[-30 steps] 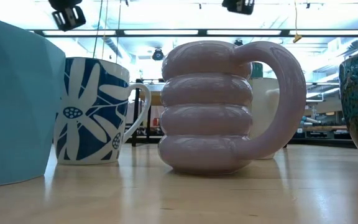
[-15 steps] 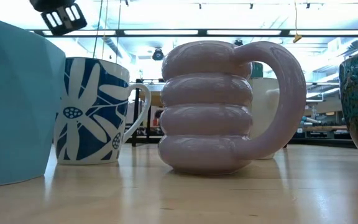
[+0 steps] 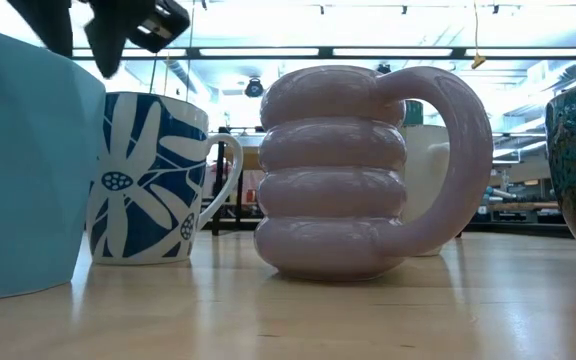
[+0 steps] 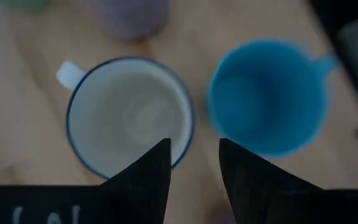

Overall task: Place coffee mugs
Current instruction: Put the white patterned mug on the shelf

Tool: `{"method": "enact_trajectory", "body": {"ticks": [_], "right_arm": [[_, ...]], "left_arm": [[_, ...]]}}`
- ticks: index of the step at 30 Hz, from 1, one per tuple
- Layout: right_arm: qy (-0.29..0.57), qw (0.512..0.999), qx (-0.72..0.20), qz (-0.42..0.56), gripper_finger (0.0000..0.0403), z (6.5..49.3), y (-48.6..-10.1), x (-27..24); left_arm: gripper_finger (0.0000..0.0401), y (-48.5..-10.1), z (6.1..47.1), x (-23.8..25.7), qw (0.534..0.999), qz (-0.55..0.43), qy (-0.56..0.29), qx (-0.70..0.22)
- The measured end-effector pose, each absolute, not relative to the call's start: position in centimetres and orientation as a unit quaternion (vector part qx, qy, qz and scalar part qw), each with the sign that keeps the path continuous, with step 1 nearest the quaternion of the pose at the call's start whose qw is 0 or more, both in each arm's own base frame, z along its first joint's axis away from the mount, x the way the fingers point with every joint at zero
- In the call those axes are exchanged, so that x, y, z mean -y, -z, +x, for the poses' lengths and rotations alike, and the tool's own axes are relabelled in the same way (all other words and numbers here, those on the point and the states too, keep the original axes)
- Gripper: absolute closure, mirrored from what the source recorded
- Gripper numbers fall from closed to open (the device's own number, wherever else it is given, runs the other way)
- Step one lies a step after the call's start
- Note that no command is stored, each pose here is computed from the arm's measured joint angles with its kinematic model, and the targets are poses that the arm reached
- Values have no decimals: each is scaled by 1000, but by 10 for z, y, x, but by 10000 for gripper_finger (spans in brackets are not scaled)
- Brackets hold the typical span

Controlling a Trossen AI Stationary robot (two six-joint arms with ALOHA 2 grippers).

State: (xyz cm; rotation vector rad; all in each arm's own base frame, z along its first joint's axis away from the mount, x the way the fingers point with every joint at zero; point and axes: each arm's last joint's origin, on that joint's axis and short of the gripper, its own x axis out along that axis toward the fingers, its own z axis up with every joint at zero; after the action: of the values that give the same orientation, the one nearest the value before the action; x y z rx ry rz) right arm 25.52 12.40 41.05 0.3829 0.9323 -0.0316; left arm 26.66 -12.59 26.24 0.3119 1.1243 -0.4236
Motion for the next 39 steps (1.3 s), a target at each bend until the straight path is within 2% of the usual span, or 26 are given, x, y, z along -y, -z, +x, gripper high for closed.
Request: {"method": "enact_trajectory", "body": {"ticks": [12, 21, 34, 39], "right_arm": [[20, 877, -445, 179, 298, 251, -410, -132], [29, 883, -437, 168, 298, 250, -410, -133], [29, 883, -437, 170, 298, 250, -410, -133], [29, 883, -437, 170, 298, 250, -410, -133]], "left_arm": [[260, -250, 277, 141, 739, 304, 264, -540], [264, -247, 275, 140, 710, 390, 259, -526], [320, -224, 283, 144, 641, 460, 306, -532], [361, -223, 284, 144, 640, 464, 309, -529]]}}
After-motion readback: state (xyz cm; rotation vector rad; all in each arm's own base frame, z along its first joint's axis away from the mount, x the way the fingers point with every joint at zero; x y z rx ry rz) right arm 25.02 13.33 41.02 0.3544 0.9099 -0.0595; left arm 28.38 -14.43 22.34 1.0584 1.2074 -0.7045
